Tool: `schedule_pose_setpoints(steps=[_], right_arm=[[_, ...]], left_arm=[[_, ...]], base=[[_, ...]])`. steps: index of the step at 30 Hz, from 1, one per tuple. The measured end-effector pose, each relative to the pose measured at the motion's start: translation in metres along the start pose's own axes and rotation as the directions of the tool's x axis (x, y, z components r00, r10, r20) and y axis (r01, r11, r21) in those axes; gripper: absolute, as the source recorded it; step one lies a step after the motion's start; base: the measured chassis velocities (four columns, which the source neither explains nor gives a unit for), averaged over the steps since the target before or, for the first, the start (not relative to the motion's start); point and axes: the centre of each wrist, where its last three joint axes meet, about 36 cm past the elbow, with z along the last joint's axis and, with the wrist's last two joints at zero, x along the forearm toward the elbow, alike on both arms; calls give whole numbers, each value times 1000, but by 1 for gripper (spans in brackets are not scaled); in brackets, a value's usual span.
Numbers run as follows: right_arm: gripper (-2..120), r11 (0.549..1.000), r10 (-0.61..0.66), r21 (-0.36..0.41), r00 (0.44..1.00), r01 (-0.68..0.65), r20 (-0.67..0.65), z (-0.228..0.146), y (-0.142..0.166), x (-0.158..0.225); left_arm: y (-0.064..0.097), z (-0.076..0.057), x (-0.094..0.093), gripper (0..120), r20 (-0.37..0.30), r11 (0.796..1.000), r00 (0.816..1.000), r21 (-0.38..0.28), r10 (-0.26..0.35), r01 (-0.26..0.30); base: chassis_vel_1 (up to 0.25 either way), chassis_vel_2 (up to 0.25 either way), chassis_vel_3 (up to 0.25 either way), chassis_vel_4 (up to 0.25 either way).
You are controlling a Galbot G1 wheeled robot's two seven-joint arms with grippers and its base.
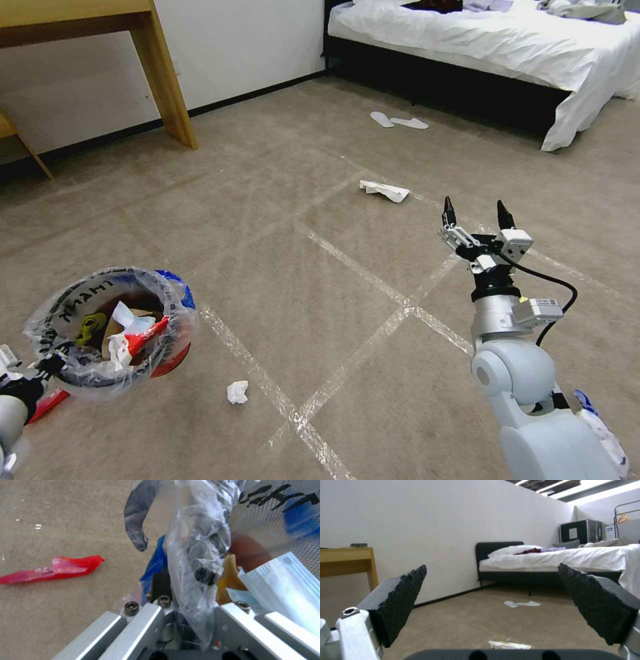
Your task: Pick up the trash bin and place the garbage on the floor into it.
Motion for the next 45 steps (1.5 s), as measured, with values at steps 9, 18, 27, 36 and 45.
schedule_pose_setpoints(steps=[9,18,27,36,45], right_arm=[[100,1000,-10,-5,1000,10,-12,6,2,-5],[100,1000,-6,-4,1000,6,-20,8,2,-4],[100,1000,1,1,1000,-1,-23,9,0,0],[100,1000,4,8,1000,-3,-24,11,-1,0],[100,1000,2,15,1000,-1,-29,14,-3,0]], left_arm=[[3,-2,-2,0,0,1000,1000,3,-5,5],[3,-2,-3,0,-1,1000,1000,0,-6,6],[4,-2,-2,0,-3,1000,1000,-2,-6,6],[5,-5,-1,0,1,1000,1000,-4,-6,6],[5,-5,-2,0,2,1000,1000,0,-5,5]], base=[[-73,73,83,-74],[-82,83,99,-85],[-86,83,89,-89],[-96,97,93,-107],[-120,126,127,-116]])
